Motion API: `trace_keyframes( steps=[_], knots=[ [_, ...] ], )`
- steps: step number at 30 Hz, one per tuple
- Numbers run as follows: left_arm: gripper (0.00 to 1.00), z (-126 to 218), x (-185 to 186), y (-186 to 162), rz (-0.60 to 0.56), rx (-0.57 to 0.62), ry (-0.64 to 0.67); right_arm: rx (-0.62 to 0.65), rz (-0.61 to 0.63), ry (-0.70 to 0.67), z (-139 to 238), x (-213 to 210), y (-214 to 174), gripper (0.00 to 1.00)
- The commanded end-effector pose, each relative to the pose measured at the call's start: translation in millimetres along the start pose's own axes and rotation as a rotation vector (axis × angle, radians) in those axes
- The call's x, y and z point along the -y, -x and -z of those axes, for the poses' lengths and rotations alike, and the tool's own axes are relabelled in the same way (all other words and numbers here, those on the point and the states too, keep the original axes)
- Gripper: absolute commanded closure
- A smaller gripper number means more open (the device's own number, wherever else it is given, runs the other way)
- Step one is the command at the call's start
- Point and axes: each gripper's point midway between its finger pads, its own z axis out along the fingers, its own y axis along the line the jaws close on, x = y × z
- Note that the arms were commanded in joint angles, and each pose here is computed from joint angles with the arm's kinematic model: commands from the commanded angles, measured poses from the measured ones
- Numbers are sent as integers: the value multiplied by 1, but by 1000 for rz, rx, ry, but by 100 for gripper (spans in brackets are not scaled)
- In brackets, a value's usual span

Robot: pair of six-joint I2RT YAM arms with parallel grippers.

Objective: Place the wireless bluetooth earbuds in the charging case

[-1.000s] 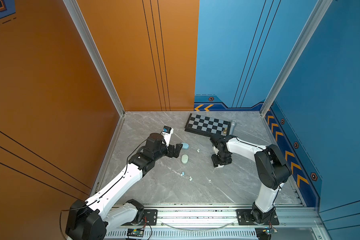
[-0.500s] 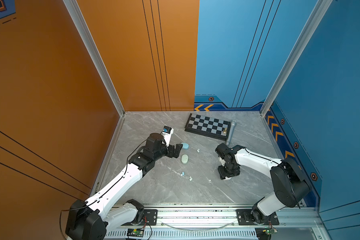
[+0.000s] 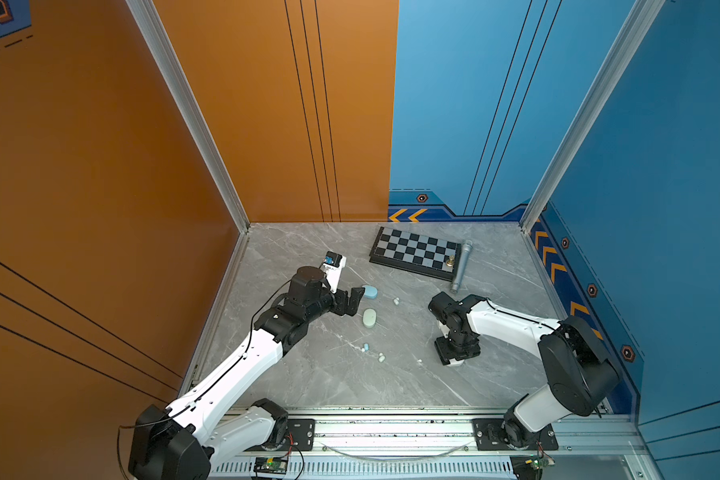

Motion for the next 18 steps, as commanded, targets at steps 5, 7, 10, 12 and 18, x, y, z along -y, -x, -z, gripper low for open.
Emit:
trace_keyframes(
  steps=[5,7,10,12,18],
  knots=[
    [2,14,-7,8,-22,34,36,54,5,-29,24,3,17,28],
    [2,18,-11,1,-21,6,51,71,7,-24,32,0,24,28],
    [2,24,-17,0,-17,16,78,162,25,36,63,-17,49,28],
    [2,28,-23,-1,5,25,105,240,61,84,90,-36,69,29],
    [2,35,-38,-9,91,7,166,357,69,216,129,-97,126,30]
  ],
)
